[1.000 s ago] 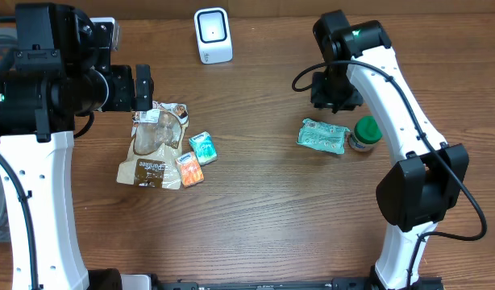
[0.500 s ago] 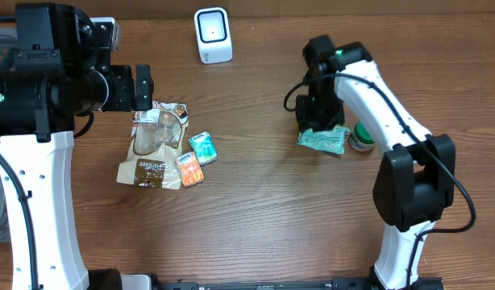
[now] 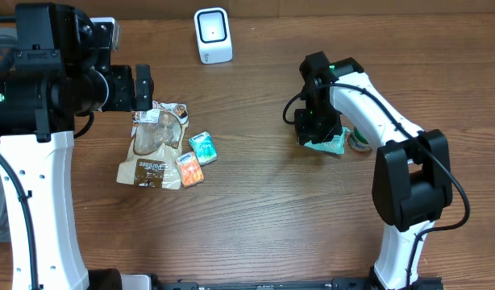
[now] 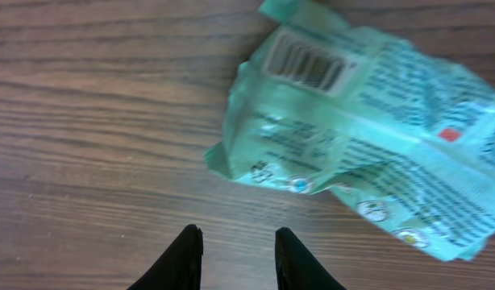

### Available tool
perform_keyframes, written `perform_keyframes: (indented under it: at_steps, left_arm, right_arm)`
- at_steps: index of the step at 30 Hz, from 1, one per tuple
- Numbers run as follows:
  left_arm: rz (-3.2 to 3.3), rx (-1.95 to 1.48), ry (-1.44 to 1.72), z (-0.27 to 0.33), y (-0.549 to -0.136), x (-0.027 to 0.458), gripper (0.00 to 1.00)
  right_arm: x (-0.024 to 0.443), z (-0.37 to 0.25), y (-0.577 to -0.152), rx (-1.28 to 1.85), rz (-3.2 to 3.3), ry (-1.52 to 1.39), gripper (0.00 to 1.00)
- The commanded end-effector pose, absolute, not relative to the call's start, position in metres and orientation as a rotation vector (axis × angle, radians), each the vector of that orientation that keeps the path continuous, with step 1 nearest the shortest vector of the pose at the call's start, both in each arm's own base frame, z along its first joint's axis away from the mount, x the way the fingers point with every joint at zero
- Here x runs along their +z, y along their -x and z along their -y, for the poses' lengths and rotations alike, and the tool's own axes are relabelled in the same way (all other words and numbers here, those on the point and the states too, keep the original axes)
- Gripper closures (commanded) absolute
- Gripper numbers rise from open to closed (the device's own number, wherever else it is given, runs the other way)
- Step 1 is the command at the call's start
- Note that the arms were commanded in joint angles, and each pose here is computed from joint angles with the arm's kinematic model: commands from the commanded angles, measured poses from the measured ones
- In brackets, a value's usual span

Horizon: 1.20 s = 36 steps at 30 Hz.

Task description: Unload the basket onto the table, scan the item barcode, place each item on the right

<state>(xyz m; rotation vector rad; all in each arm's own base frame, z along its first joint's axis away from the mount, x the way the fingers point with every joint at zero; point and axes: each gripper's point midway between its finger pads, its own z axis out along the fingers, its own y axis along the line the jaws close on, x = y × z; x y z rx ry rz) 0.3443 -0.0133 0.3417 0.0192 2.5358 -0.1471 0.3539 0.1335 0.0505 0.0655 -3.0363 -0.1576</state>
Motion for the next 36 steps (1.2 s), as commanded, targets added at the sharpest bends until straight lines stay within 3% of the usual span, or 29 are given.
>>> perform_keyframes:
  at_steps: [1, 11, 14, 26, 36]
  left_arm:
    - [-2.519, -0.141, -0.01, 0.011, -0.344, 0.347, 0.0]
    - [-2.519, -0.141, -0.01, 0.011, -0.344, 0.347, 0.0]
    - [-2.519, -0.141, -0.01, 0.011, -0.344, 0.347, 0.0]
    - [-2.519, -0.141, -0.01, 0.011, -0.344, 0.347, 0.0]
    - [-2.519, -0.142, -0.01, 0.011, -0.344, 0.347, 0.0]
  right_arm:
    - [0.047, -0.116, -0.359, -0.103, 3.048, -0.026, 0.73]
    - [0.047, -0.117, -0.361, -0.198, 3.035, 0.008, 0.77]
    - [0.049, -0.133, -0.359, -0.282, 3.025, -0.062, 0.95]
    - [0.022, -0.169, -0.331, -0.271, 2.991, -0.262, 0.96]
    - [-0.002, -0.146, -0.321, -0.191, 2.979, -0.209, 0.96]
